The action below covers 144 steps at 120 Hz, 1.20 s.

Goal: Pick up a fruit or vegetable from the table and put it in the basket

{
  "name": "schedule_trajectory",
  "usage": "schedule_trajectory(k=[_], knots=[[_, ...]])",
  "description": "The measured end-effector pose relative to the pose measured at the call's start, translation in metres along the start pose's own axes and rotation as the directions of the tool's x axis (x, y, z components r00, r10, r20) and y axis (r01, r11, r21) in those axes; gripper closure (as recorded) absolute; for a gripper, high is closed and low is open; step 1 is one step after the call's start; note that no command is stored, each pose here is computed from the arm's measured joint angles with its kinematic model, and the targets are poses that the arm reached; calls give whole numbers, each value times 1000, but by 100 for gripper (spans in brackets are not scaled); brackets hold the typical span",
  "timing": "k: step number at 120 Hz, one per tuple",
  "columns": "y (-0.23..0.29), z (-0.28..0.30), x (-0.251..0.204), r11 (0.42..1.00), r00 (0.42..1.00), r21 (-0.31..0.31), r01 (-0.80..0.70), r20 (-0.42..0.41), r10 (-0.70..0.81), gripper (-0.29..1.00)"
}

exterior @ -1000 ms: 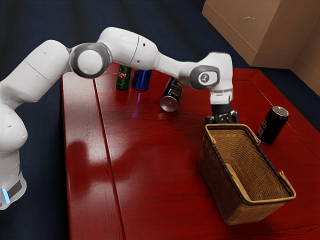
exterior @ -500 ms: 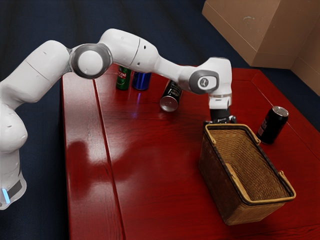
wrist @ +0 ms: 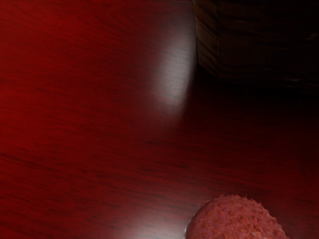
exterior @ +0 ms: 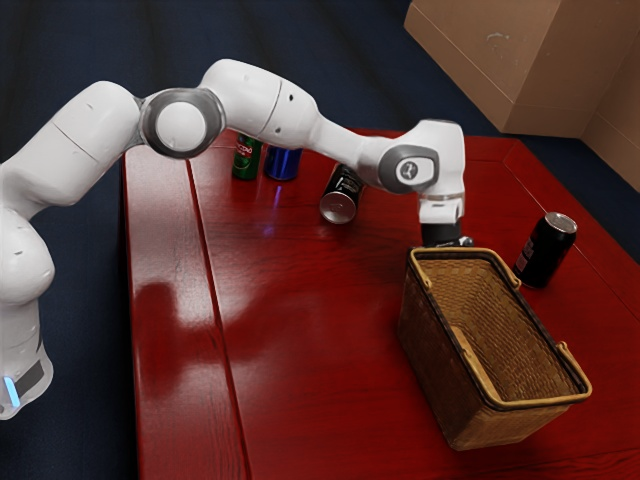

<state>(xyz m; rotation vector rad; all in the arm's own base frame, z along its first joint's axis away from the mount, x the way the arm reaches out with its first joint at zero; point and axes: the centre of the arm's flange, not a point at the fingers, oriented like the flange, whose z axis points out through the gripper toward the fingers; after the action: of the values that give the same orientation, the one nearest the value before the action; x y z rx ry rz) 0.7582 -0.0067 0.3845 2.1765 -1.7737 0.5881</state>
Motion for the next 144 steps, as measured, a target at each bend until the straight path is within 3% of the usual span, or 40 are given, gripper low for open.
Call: schedule_trajectory(k=[36, 61, 82, 94, 144], knots=[[0, 1, 1, 1000, 1000, 1, 3, 0, -3, 2], [1, 1, 2, 1000, 1000, 3, 7, 3, -7, 17], [1, -2, 4, 1000, 1000, 14, 8, 6, -8, 45], [0, -4, 4, 1000, 1000, 18, 10, 8, -10, 53], [2, -9, 7, 1000, 1000, 17, 19, 17, -19, 51]])
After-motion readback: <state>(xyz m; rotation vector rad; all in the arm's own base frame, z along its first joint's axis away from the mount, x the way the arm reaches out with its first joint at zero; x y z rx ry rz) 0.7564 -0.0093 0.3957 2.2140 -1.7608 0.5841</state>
